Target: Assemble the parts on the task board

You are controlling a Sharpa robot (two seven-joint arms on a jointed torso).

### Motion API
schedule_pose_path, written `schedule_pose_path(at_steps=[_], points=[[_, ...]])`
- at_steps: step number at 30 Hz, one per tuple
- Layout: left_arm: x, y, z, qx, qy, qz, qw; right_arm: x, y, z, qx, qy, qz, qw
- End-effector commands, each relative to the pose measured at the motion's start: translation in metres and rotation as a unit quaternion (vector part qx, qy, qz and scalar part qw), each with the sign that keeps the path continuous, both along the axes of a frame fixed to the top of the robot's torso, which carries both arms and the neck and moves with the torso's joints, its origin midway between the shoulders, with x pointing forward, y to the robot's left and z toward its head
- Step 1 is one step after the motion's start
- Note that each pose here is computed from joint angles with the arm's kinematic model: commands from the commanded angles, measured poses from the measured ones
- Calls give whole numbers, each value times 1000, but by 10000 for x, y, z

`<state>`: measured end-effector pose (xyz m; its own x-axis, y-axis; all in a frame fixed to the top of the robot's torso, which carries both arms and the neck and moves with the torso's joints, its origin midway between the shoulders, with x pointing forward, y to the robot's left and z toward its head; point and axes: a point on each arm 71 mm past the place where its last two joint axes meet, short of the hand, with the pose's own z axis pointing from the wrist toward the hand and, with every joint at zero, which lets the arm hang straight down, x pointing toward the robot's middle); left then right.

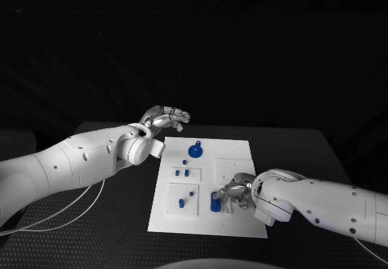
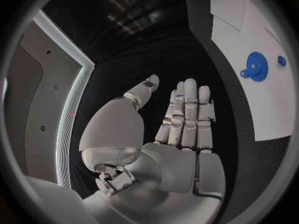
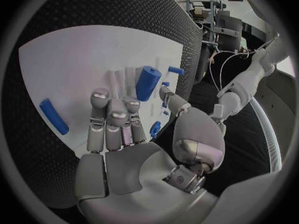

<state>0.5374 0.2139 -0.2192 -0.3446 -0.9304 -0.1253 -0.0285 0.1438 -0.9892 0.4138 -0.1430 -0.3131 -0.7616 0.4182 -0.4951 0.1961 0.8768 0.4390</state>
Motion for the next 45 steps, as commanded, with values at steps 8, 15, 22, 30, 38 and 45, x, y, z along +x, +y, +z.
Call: schedule_pose_path(at_steps=[8,15,22,30,38,45], points=[[-4,-33,9,-6,0,-8,1000,-24,39,-1,2,-12,21,1000],[-3,-13,8,-5,0,-6,1000,-76,1,35,5,-32,67,997],[-5,-7,9,-5,0,-6,1000,-160,-39,65,12,-26,93,995],[-5,-3,9,-5,0,-5,1000,-166,-2,64,3,-28,105,994],[-5,-8,9,-5,0,-6,1000,-140,-2,28,-23,-38,103,994],[-5,6,9,-5,0,-4,1000,-126,-2,13,-41,-47,102,993]])
